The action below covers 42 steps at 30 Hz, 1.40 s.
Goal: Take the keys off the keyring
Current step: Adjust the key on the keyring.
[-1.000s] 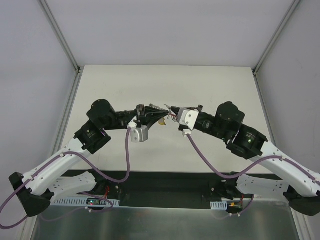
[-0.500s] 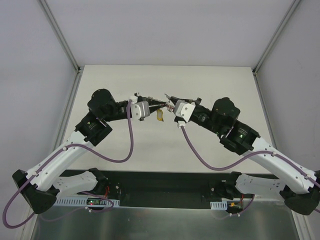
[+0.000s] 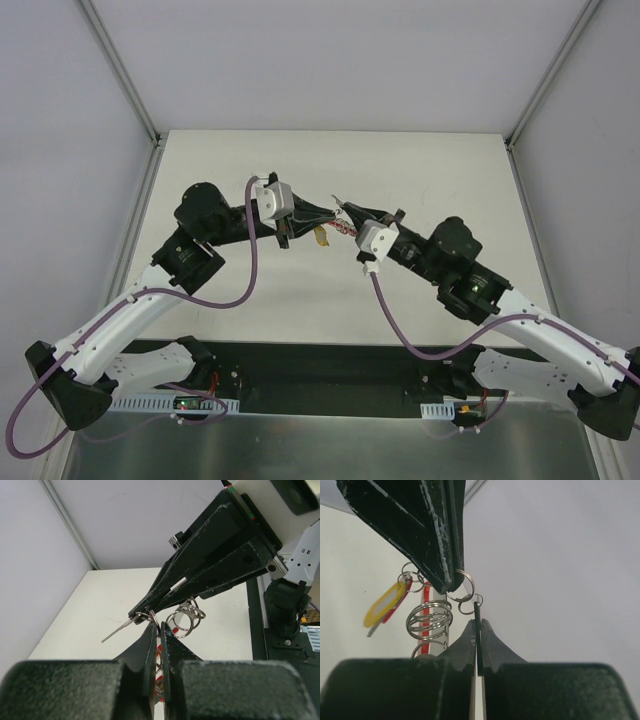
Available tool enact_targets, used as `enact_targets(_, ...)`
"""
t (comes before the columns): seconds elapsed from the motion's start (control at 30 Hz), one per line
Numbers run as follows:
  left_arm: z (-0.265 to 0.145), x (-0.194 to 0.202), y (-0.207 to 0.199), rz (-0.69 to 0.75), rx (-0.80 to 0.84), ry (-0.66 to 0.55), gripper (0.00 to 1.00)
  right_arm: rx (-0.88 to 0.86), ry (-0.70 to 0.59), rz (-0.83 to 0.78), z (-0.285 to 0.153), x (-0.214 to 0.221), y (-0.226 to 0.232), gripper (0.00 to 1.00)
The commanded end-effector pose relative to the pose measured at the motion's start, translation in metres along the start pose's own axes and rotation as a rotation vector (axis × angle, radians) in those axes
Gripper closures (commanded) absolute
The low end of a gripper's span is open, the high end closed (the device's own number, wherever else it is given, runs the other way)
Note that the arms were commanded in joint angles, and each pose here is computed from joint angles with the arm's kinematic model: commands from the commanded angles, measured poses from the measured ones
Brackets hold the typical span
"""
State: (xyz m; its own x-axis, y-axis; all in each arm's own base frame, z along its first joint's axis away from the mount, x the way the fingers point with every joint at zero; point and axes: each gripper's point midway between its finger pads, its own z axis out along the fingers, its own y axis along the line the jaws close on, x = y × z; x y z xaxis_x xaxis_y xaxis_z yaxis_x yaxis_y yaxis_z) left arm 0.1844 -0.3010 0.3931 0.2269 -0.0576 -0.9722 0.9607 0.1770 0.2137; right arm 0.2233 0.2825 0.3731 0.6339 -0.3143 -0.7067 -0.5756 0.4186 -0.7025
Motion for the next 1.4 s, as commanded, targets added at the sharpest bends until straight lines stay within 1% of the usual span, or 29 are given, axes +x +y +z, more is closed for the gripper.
enact_targets(0.0,-0.003,-0.037,0.002,0.015,-0.016,-0.123,1.00,0.118,-0.035,-0.042,-0.003,-0.008,-0.019,0.99)
enact_targets(0.03,-0.004,-0.037,0.004,0.024,-0.026,-0.123,1.00,0.136,-0.012,-0.043,-0.003,-0.003,-0.020,0.99)
enact_targets(0.2,-0.005,-0.033,0.008,0.086,-0.040,-0.095,1.00,0.140,-0.011,-0.036,-0.002,-0.004,-0.021,0.99)
enact_targets(0.43,-0.009,-0.022,0.009,0.146,-0.047,-0.059,1.00,0.036,-0.023,0.006,0.005,-0.015,-0.011,0.99)
enact_targets(0.6,-0.011,-0.022,0.001,0.221,-0.005,-0.068,1.00,-0.064,-0.030,0.021,0.006,-0.023,0.001,0.99)
enact_targets(0.7,-0.012,-0.020,0.002,0.282,-0.012,-0.069,1.00,-0.131,-0.031,0.027,0.005,-0.025,0.013,0.99)
enact_targets(0.83,-0.013,-0.024,0.008,0.341,-0.038,-0.090,1.00,-0.158,-0.016,0.021,0.003,-0.023,0.021,0.99)
enact_targets(0.87,-0.012,-0.024,0.010,0.338,-0.048,-0.092,1.00,-0.154,-0.013,0.015,0.003,-0.023,0.021,0.99)
enact_targets(0.9,-0.011,-0.025,0.013,0.328,-0.063,-0.094,1.00,-0.130,0.019,0.004,0.004,-0.017,0.019,0.99)
enact_targets(0.97,-0.007,-0.028,0.016,0.268,-0.068,-0.111,1.00,-0.106,0.034,-0.023,0.006,-0.014,0.021,0.99)
enact_targets(1.0,-0.003,-0.027,0.016,0.240,-0.057,-0.116,1.00,-0.059,0.080,-0.031,0.005,-0.005,0.016,0.99)
enact_targets(1.03,-0.002,-0.027,0.012,0.189,-0.044,-0.125,1.00,-0.029,0.078,-0.034,0.006,-0.003,0.014,0.99)
enact_targets(1.1,0.001,-0.030,0.008,0.155,-0.020,-0.149,1.00,0.027,0.099,-0.031,0.003,0.002,0.006,0.99)
enact_targets(1.13,0.001,-0.030,0.002,0.114,0.011,-0.154,1.00,0.050,0.094,-0.027,0.002,0.001,0.002,0.99)
enact_targets(1.23,0.000,-0.022,-0.010,0.070,0.072,-0.148,1.00,0.058,0.091,-0.022,-0.001,0.001,0.001,0.99)
enact_targets(1.37,-0.004,-0.016,-0.006,0.020,0.053,-0.175,1.00,0.078,0.069,-0.008,-0.003,-0.003,-0.002,0.99)
